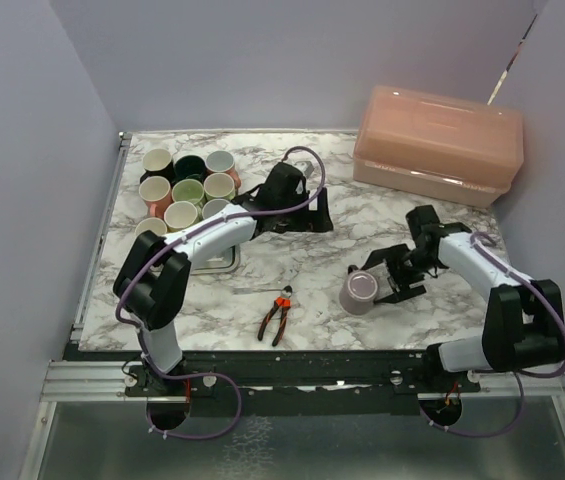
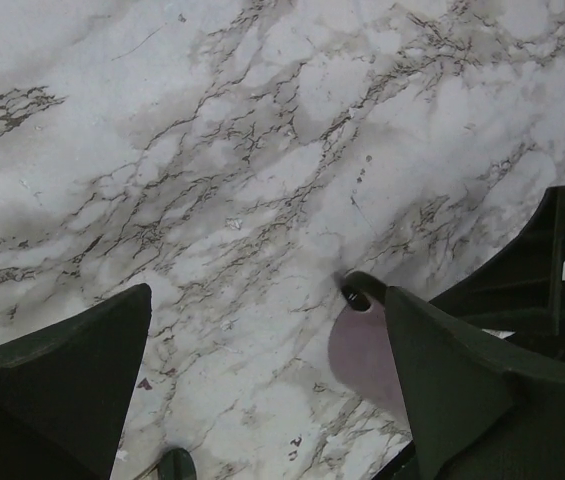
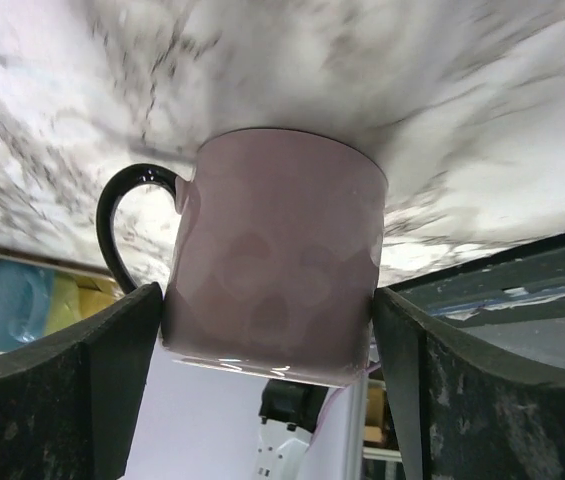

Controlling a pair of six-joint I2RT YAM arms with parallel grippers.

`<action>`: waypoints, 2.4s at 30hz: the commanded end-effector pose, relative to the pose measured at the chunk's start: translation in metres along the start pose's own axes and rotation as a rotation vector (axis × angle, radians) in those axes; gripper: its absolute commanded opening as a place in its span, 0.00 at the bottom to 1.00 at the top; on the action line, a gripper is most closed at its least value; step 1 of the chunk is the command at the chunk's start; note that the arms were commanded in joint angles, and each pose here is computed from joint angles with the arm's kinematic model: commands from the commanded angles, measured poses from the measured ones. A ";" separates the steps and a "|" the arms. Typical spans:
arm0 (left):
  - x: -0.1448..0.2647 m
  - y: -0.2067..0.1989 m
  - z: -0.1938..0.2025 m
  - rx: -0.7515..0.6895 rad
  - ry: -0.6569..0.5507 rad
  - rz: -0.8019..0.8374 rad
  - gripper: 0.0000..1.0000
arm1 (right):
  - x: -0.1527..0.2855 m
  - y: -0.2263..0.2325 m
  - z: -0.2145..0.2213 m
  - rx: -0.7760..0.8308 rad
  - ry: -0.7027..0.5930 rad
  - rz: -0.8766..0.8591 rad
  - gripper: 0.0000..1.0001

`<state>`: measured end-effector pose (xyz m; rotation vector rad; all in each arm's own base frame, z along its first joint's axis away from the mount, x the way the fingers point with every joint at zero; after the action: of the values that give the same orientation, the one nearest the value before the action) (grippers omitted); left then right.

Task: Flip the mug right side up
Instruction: Move the cup to the center of the board, then turn over the cup at the center of the board.

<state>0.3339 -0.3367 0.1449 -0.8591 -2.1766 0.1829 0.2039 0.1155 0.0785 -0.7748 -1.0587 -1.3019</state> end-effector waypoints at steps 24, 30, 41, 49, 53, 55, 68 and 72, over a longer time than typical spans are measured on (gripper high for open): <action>-0.038 0.001 0.065 0.406 0.418 -0.138 0.96 | -0.021 0.056 0.012 0.103 -0.315 -0.130 0.74; -0.038 -0.012 0.077 0.402 0.464 -0.148 0.82 | -0.020 0.060 0.000 0.109 -0.363 -0.148 0.74; -0.036 -0.011 0.086 0.274 0.569 -0.151 0.37 | -0.022 0.053 -0.023 0.092 -0.397 -0.137 0.72; -0.039 -0.019 0.081 0.175 0.582 -0.092 0.14 | -0.012 0.054 -0.035 0.111 -0.445 -0.129 0.71; -0.034 -0.008 0.083 0.069 0.601 -0.129 0.01 | -0.011 0.059 -0.037 0.139 -0.451 -0.130 0.71; -0.033 0.003 0.084 -0.005 0.604 -0.169 0.00 | -0.012 0.062 -0.036 0.162 -0.449 -0.124 0.71; -0.021 0.000 0.061 -0.383 0.525 -0.075 0.32 | -0.014 0.076 -0.038 0.255 -0.465 -0.134 0.71; -0.014 0.001 0.056 -0.482 0.515 -0.062 0.34 | -0.013 0.081 -0.038 0.275 -0.468 -0.134 0.71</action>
<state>0.2953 -0.3472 0.0726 -0.8785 -1.7086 -0.3816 0.2767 0.1024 0.0575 -0.8277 -1.5929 -1.0965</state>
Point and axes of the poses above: each gripper's point midway between its finger pads, its own x axis back along the fingers, its own y axis along the line the jaws close on, z = x × y, the point moved 1 cm from there along x, back along the fingers, and after that the axes turned 11 degrees about -x, right-handed, at the moved point
